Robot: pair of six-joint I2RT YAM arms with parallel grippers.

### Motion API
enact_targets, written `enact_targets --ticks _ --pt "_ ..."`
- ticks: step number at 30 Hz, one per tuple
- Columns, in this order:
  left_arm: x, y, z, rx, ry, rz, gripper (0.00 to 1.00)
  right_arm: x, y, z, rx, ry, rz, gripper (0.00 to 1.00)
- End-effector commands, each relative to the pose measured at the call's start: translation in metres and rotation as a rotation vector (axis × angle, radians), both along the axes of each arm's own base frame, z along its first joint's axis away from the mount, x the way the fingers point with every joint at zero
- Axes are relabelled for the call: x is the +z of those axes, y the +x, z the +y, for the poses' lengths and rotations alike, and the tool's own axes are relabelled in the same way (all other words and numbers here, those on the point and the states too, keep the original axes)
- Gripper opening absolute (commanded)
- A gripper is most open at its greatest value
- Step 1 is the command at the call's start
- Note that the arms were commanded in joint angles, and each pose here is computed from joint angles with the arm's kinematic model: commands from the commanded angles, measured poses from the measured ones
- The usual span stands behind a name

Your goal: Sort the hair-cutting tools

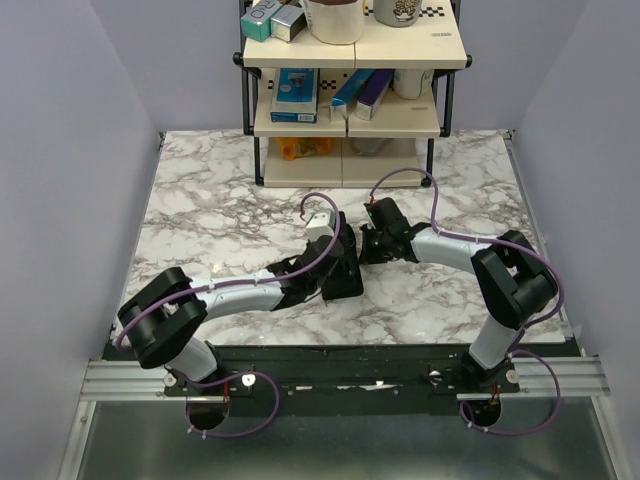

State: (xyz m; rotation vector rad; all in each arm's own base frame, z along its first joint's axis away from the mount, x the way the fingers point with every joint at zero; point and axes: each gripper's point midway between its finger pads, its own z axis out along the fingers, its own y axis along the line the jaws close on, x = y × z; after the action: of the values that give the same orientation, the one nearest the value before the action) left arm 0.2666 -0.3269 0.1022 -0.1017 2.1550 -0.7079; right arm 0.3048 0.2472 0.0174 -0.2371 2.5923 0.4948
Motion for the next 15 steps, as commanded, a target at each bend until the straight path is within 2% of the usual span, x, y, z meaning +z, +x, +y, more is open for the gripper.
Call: enact_targets --ticks 1,5,7,8,11,12,15 --pt "0.02 0.002 -0.021 -0.053 -0.07 -0.05 0.5 -0.042 -0.043 -0.014 0.049 -0.08 0.158 0.01" --pt "0.013 0.001 -0.021 -0.045 -0.07 -0.033 0.51 -0.043 -0.043 -0.015 0.05 -0.083 0.16 0.01" --pt "0.007 0.0 -0.016 -0.028 -0.063 -0.024 0.47 -0.044 -0.043 -0.015 0.052 -0.084 0.163 0.01" --pt "0.006 0.0 -0.014 -0.02 -0.066 -0.024 0.37 -0.044 -0.044 -0.015 0.053 -0.085 0.162 0.01" --pt "-0.003 -0.001 -0.006 0.002 -0.051 -0.013 0.22 -0.046 -0.045 -0.015 0.055 -0.086 0.165 0.01" --pt "-0.005 -0.002 -0.005 0.004 -0.046 -0.01 0.12 -0.047 -0.045 -0.015 0.054 -0.088 0.168 0.01" --pt "-0.012 -0.003 -0.002 0.01 -0.041 -0.004 0.0 -0.049 -0.046 -0.016 0.055 -0.089 0.174 0.01"
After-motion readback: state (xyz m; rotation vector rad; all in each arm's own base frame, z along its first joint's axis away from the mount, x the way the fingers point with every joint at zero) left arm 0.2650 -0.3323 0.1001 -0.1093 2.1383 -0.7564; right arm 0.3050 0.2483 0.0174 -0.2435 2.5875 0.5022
